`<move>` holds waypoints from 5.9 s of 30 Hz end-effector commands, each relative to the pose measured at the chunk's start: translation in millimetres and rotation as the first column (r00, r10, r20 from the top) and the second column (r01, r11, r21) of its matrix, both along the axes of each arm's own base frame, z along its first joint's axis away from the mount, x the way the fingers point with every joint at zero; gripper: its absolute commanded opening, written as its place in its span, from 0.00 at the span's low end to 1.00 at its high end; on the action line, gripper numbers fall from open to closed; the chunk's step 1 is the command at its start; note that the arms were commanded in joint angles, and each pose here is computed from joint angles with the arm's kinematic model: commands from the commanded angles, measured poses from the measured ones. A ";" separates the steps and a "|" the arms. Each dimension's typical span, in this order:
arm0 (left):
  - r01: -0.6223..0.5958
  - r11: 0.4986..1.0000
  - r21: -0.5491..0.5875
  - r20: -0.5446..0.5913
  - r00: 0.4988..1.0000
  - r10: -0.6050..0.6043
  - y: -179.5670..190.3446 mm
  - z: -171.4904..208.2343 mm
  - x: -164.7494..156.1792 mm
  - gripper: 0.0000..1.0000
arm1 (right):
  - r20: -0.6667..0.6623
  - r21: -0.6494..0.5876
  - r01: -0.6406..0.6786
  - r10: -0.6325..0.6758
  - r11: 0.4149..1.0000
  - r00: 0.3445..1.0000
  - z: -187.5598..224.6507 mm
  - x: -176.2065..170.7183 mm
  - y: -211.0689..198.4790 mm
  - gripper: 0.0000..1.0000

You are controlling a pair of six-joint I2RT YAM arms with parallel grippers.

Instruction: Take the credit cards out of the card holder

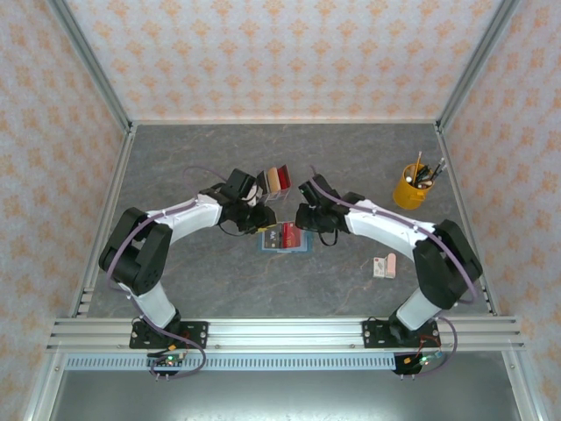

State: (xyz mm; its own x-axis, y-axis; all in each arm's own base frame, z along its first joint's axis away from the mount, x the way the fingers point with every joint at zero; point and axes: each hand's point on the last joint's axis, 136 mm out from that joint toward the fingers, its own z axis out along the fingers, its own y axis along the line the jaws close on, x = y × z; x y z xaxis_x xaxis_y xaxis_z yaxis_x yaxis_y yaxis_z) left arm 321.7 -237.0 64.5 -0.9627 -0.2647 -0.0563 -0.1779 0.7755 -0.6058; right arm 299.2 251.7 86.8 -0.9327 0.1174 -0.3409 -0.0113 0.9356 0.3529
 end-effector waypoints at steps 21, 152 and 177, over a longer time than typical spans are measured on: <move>0.019 0.998 -0.055 -0.032 0.999 -0.021 -27.5 -7.6 2.9 0.23 | -0.179 -0.034 0.026 -0.031 0.999 0.983 -56.3 -8.5 11.6 0.24; 0.104 0.990 -0.091 -0.024 0.994 -0.107 -61.0 -27.8 8.1 0.20 | -0.313 -0.156 0.049 -0.097 0.987 0.945 -102.4 -23.6 -31.0 0.19; 0.048 0.999 -0.003 0.142 0.989 -0.047 21.0 37.7 14.1 0.00 | -0.221 -0.008 0.033 -0.034 0.999 0.975 -60.6 -6.4 -6.2 0.24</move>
